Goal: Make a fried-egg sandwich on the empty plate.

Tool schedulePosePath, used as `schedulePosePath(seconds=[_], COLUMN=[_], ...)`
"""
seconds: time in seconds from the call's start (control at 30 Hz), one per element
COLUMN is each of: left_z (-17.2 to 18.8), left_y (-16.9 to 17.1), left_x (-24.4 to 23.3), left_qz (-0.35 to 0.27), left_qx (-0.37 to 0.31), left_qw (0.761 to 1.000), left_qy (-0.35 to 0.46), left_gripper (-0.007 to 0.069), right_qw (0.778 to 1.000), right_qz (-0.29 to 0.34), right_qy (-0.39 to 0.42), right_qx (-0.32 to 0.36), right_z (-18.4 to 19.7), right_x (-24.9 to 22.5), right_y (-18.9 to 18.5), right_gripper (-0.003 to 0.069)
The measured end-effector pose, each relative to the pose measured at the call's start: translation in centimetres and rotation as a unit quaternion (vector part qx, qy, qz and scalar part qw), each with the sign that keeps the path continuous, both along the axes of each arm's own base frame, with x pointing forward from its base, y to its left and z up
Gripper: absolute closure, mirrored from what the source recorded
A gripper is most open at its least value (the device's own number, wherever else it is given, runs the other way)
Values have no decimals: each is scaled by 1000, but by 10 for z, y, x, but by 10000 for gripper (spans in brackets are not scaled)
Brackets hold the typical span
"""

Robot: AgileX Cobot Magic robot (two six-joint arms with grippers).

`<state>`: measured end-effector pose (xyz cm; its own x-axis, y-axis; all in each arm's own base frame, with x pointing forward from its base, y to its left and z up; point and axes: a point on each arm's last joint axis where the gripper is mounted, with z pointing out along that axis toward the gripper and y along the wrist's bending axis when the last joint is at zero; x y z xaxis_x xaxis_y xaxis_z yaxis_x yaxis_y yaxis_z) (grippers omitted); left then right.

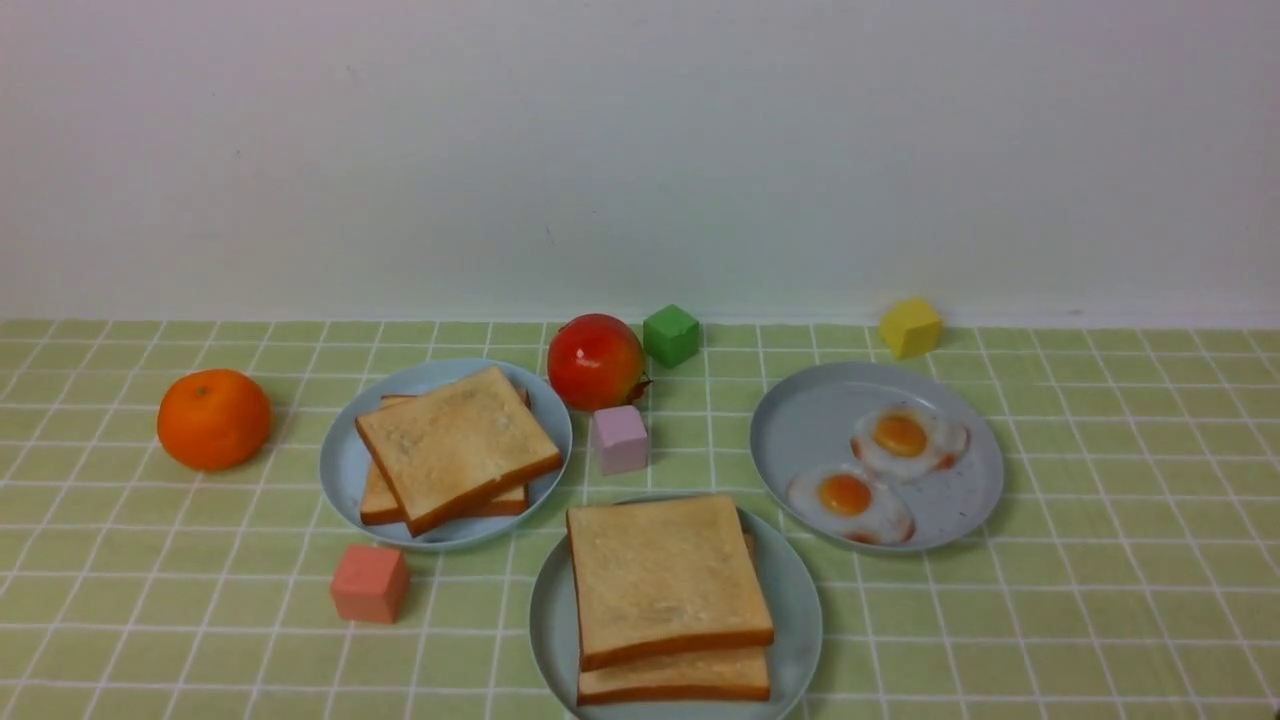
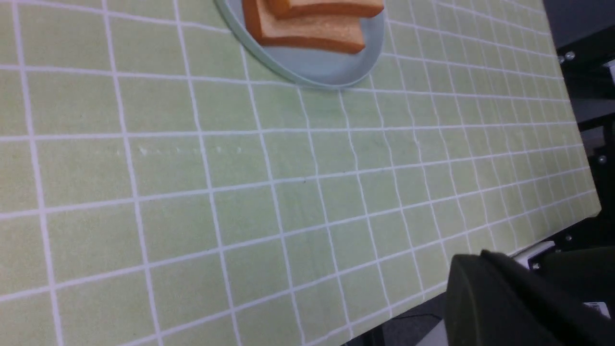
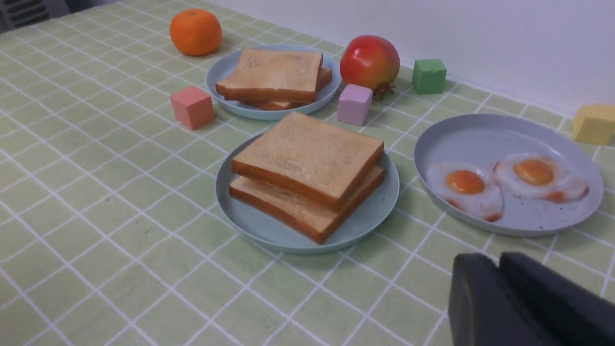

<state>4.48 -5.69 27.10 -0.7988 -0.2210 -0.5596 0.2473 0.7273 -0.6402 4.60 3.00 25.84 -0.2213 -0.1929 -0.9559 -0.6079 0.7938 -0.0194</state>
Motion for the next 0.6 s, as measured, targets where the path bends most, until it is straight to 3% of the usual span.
schedulePosePath(seconds=[0.4,0.5,0.6], left_z=[1,2,-8], left_y=[0,7,22], left_x=[0,5,7], left_qz=[2,24,77], left_qx=[-3,22,69], left_qw=[1000,996,974], left_qy=[-5,-83,-202], left_gripper=[638,638,638], right_qw=[1000,1000,1000], right_qz=[-1,-1,-1], right_qy=[4,4,4], right_qx=[-7,-7,-7], right_z=[-5,-5,-5], right_x=[1,1,1], right_y=[0,0,0], right_gripper=[556,552,548])
